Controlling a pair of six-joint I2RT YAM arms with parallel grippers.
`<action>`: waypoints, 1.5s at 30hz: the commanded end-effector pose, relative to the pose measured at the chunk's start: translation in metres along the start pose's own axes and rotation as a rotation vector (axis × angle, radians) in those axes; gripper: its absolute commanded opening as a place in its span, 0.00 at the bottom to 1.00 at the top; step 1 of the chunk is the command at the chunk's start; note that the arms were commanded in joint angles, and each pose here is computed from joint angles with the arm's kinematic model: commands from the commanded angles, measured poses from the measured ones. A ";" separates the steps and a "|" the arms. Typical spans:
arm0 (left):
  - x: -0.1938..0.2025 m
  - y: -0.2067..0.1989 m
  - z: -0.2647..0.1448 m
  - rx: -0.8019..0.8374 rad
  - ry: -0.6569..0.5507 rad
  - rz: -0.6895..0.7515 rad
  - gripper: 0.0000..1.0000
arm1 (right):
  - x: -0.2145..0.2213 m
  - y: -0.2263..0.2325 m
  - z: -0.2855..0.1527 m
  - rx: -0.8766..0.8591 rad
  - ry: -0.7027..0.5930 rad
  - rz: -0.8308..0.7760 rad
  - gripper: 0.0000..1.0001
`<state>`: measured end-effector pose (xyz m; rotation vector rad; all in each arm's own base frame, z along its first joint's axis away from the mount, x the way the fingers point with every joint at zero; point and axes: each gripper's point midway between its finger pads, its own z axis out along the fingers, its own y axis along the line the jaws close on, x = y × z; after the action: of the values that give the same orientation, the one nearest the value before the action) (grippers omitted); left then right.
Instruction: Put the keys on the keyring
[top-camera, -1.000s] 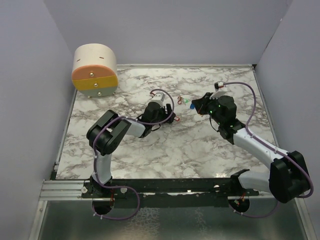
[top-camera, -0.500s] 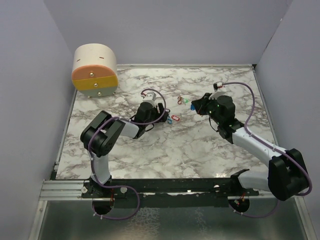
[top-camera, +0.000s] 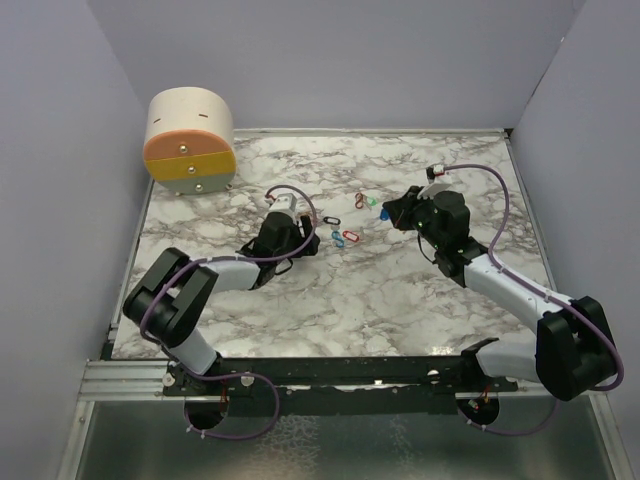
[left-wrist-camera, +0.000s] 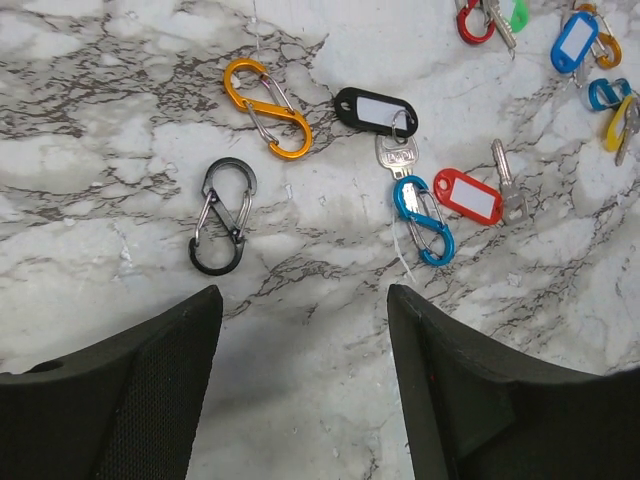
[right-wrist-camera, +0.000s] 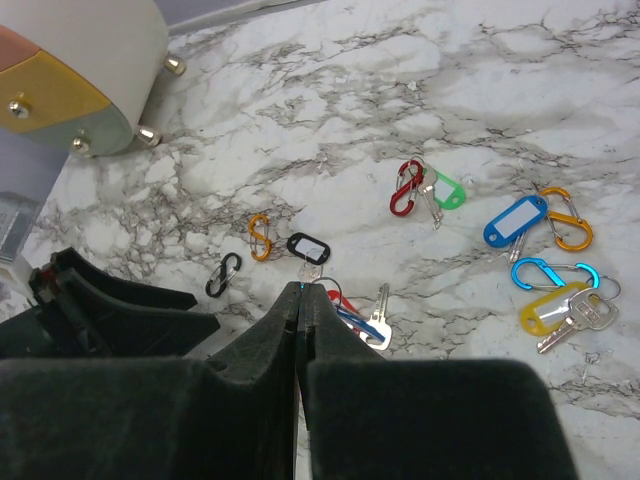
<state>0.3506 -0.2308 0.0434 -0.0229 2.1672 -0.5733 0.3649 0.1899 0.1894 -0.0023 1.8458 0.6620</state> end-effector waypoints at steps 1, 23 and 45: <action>-0.024 0.006 -0.022 -0.045 -0.077 0.005 0.69 | -0.003 0.002 0.000 -0.006 -0.014 -0.002 0.01; -0.040 0.028 -0.008 -0.166 -0.106 0.200 0.88 | 0.003 0.005 0.003 -0.038 0.018 -0.044 0.01; -0.020 0.041 0.029 -0.208 -0.030 0.263 0.77 | 0.005 0.003 0.005 -0.029 0.020 -0.034 0.01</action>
<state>0.3816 -0.2024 0.0263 0.1424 2.1624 -0.2296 0.3642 0.1922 0.1820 -0.0406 1.8645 0.6555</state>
